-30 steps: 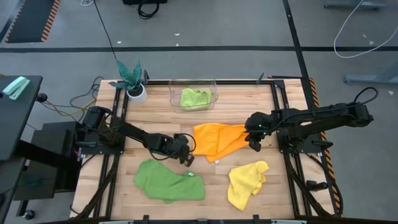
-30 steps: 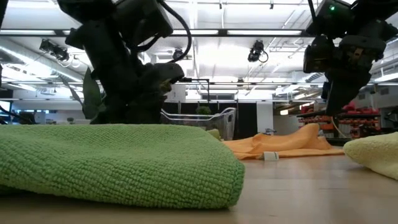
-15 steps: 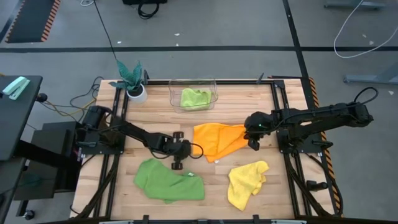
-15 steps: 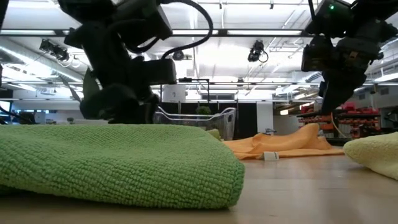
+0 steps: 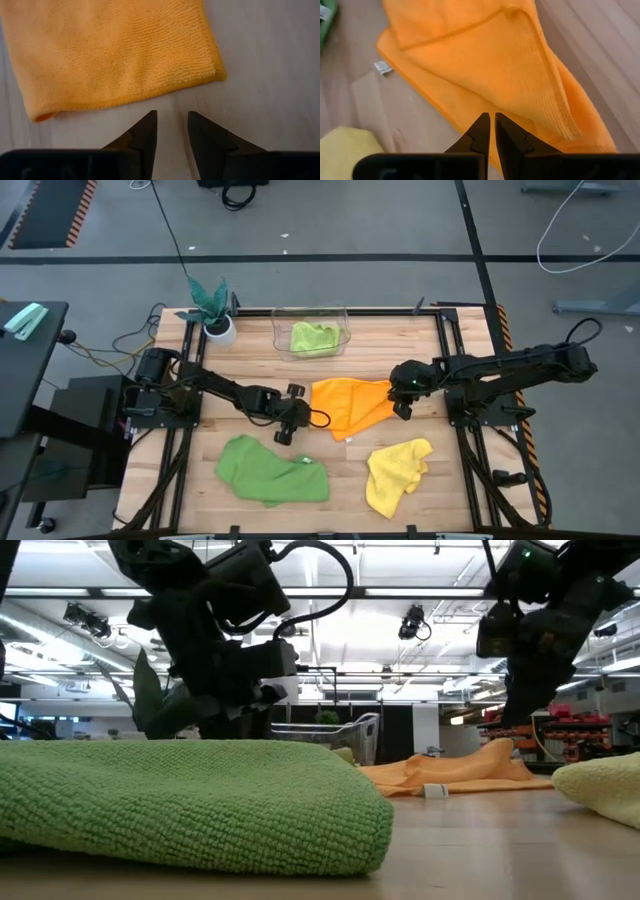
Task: Fold microfiber towels
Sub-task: Fold the orange microfiber cloth
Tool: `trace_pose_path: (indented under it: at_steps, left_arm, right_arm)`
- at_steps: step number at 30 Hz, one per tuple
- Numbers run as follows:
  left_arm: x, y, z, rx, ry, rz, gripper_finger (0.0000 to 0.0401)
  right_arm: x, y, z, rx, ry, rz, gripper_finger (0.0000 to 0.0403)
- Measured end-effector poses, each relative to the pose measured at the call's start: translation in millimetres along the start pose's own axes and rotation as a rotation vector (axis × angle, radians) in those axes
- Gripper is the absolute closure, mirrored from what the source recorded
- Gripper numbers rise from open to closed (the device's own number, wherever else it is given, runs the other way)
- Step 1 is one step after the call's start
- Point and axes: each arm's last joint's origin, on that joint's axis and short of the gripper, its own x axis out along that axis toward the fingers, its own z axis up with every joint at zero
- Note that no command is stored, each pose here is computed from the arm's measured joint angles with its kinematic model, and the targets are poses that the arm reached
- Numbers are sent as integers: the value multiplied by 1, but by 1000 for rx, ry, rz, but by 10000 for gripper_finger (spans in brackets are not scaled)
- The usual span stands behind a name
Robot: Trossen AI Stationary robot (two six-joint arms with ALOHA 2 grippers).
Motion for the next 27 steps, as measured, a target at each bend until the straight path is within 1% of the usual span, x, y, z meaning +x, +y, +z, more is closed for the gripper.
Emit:
trace_pose_path:
  at_steps: [6,10,15,17,20,27]
  left_arm:
    - [3,0,0,3,-10,-1,261]
    - [8,-1,1,3,-24,1,254]
    - [12,-2,2,0,-28,1,254]
    - [12,-2,2,-1,-31,-1,257]
    - [12,-2,2,-6,-38,0,258]
    - [14,-3,2,-24,-39,-3,253]
  right_arm:
    - [11,-7,6,42,12,-32,369]
    - [14,-12,20,80,21,-59,369]
    - [15,-15,44,29,26,-86,369]
    - [19,-19,49,12,75,-106,369]
    - [28,-24,55,-14,140,-103,367]
    - [46,-25,75,-70,199,-104,352]
